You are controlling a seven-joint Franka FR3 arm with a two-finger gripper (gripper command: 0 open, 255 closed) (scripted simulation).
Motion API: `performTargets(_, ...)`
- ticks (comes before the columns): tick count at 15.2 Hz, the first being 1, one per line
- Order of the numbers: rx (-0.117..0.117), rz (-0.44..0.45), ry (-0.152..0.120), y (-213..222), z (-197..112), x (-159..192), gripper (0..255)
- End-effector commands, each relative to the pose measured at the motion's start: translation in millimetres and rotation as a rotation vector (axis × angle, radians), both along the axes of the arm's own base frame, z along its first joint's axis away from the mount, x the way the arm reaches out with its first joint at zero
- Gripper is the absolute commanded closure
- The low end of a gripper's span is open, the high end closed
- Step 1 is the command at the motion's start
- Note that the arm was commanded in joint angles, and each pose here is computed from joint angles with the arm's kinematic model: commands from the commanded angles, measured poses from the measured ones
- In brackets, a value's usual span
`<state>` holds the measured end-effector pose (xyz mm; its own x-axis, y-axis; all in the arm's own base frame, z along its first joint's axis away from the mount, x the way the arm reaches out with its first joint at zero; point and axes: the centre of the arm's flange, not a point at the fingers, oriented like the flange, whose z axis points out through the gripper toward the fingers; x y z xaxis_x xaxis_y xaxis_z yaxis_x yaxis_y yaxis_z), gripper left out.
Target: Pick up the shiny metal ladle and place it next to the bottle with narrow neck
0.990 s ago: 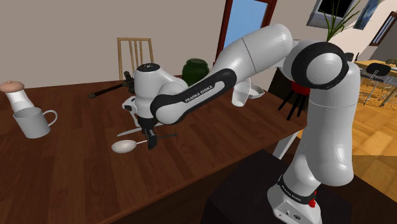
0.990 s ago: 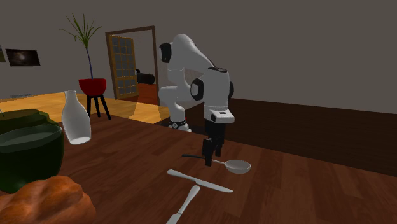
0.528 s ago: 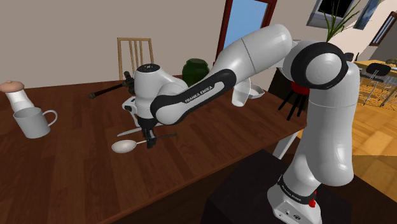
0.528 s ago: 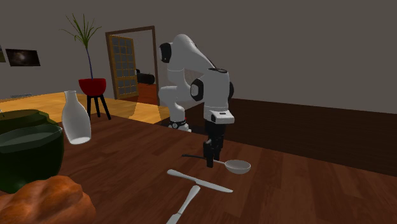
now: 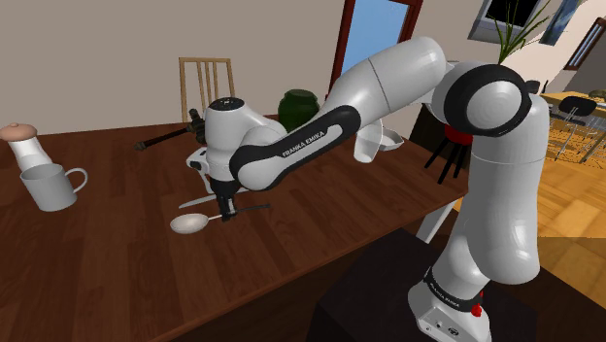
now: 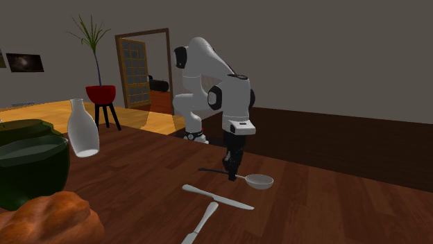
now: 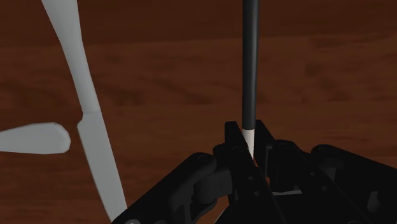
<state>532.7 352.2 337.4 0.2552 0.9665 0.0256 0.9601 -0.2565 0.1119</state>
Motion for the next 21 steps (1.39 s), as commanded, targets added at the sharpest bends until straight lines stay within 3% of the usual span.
performTargets(1, 0.000, 0.000, 0.000, 0.0, 0.0, 0.0, 255)
performTargets(21, 0.000, 0.000, 0.000, 0.0, 105.6, 0.0, 255)
